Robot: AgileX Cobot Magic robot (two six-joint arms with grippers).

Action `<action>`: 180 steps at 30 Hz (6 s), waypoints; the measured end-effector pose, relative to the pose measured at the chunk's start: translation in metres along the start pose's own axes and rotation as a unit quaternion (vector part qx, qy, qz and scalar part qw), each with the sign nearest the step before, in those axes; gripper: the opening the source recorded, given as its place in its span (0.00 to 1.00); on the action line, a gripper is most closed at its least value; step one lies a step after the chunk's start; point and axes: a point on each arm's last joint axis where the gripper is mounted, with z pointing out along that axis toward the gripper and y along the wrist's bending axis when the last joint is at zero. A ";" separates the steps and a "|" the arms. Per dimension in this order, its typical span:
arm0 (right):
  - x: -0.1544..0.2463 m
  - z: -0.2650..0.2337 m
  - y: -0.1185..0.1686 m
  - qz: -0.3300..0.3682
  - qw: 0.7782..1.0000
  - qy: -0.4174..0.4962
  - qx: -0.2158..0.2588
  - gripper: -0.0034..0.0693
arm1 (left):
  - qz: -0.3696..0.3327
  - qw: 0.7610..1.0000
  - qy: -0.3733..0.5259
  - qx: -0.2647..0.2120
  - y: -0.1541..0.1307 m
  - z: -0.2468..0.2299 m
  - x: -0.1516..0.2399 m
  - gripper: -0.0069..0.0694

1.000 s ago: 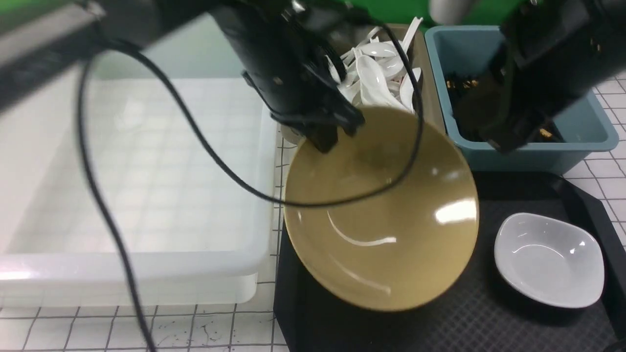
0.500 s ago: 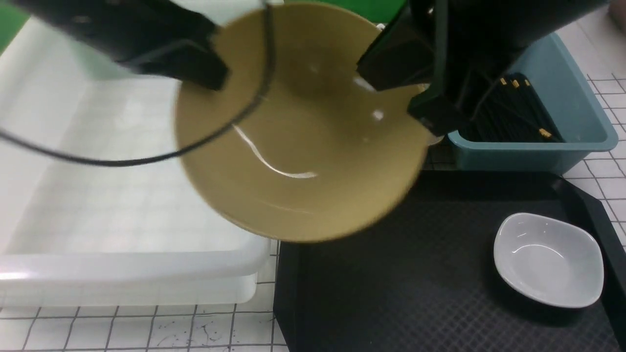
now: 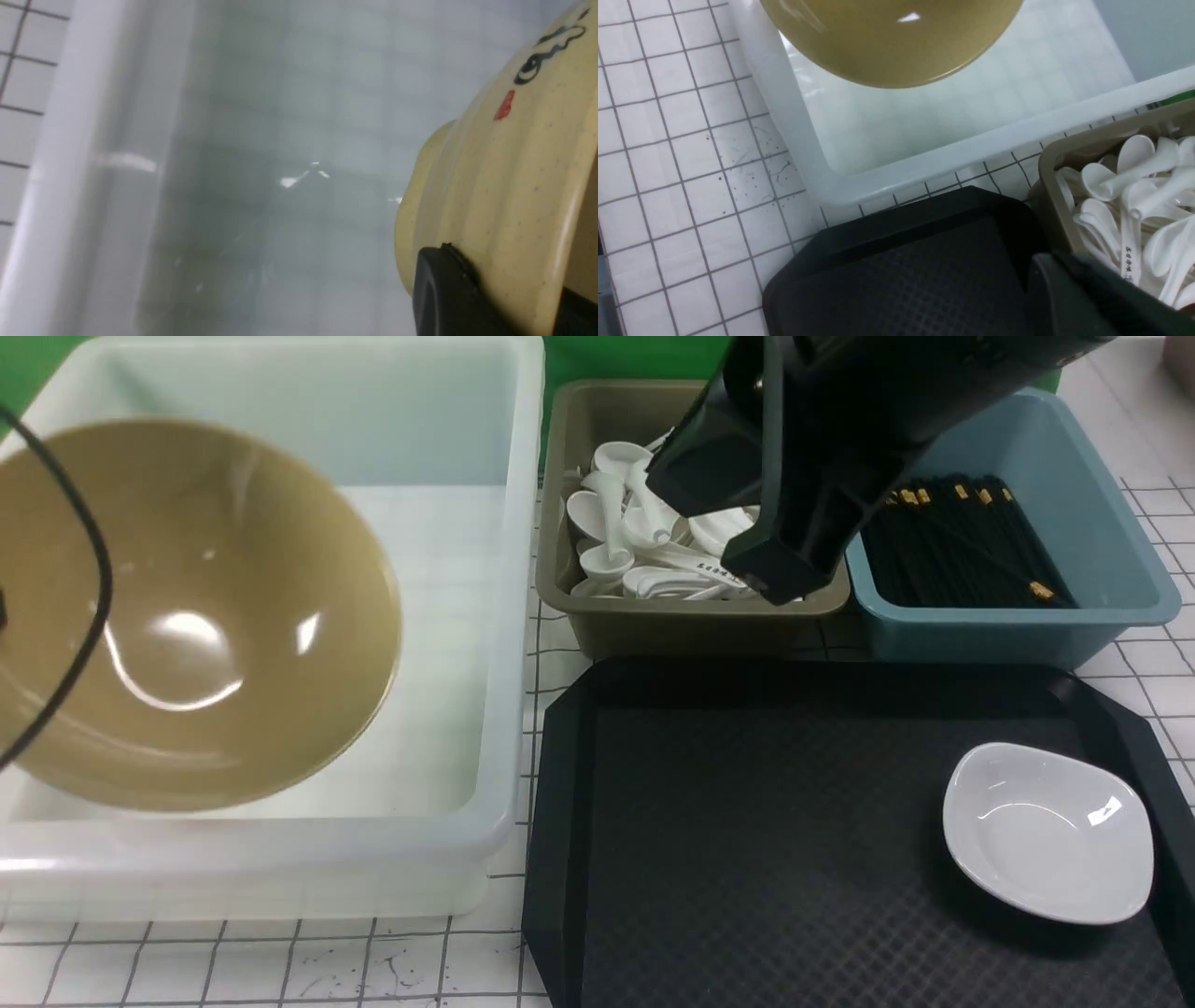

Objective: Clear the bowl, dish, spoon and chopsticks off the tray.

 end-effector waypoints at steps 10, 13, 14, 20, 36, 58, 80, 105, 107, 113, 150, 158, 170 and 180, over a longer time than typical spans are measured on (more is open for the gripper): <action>-0.001 0.001 0.000 -0.025 1.000 -0.002 0.001 0.11 | -0.052 0.995 0.057 -0.070 0.035 0.060 -0.003 0.10; -0.001 0.003 -0.001 -0.027 1.000 0.000 0.003 0.11 | -0.060 0.993 0.076 -0.071 0.041 0.077 -0.001 0.11; -0.001 0.005 -0.001 -0.027 1.000 0.002 0.002 0.11 | -0.064 0.992 0.077 -0.072 0.043 0.083 -0.001 0.12; -0.001 0.018 -0.003 -0.031 0.999 0.016 0.006 0.11 | -0.054 0.991 0.089 -0.084 0.050 0.093 -0.001 0.31; 0.013 0.043 -0.026 0.032 0.995 0.085 0.042 0.11 | 0.041 0.996 0.067 0.037 -0.046 0.035 -0.057 0.84; 0.190 -0.057 -0.020 0.293 0.927 0.163 0.168 0.11 | 0.405 0.844 0.161 0.311 -0.410 0.140 0.130 0.81; 0.197 -0.086 -0.004 0.290 0.924 0.140 0.206 0.11 | 0.410 0.833 0.161 0.336 -0.477 0.218 0.170 0.24; 0.050 -0.016 -0.034 0.107 0.992 -0.063 0.004 0.11 | 0.384 0.896 0.037 0.221 -0.297 0.009 -0.062 0.10; 0.038 -0.002 -0.031 0.086 0.995 -0.055 -0.008 0.11 | 0.369 0.909 0.048 0.189 -0.269 0.008 -0.065 0.10; 0.014 0.036 -0.017 0.045 0.998 -0.023 -0.031 0.11 | 0.272 0.956 0.042 0.098 -0.171 0.017 -0.080 0.10; 0.020 0.060 -0.021 0.032 0.999 0.031 -0.023 0.11 | 0.172 0.970 0.072 0.155 -0.103 0.250 -0.083 0.39; 0.027 0.056 -0.022 0.047 0.996 0.069 -0.015 0.11 | 0.215 0.957 0.086 0.177 -0.123 0.185 -0.125 0.67; 0.043 -0.004 -0.011 0.068 0.997 0.043 0.012 0.11 | 0.231 0.967 0.035 0.099 -0.123 0.023 -0.121 0.20; 0.092 -0.045 0.017 0.074 0.992 -0.072 0.069 0.11 | 0.234 0.968 -0.008 0.088 -0.098 -0.060 0.001 0.08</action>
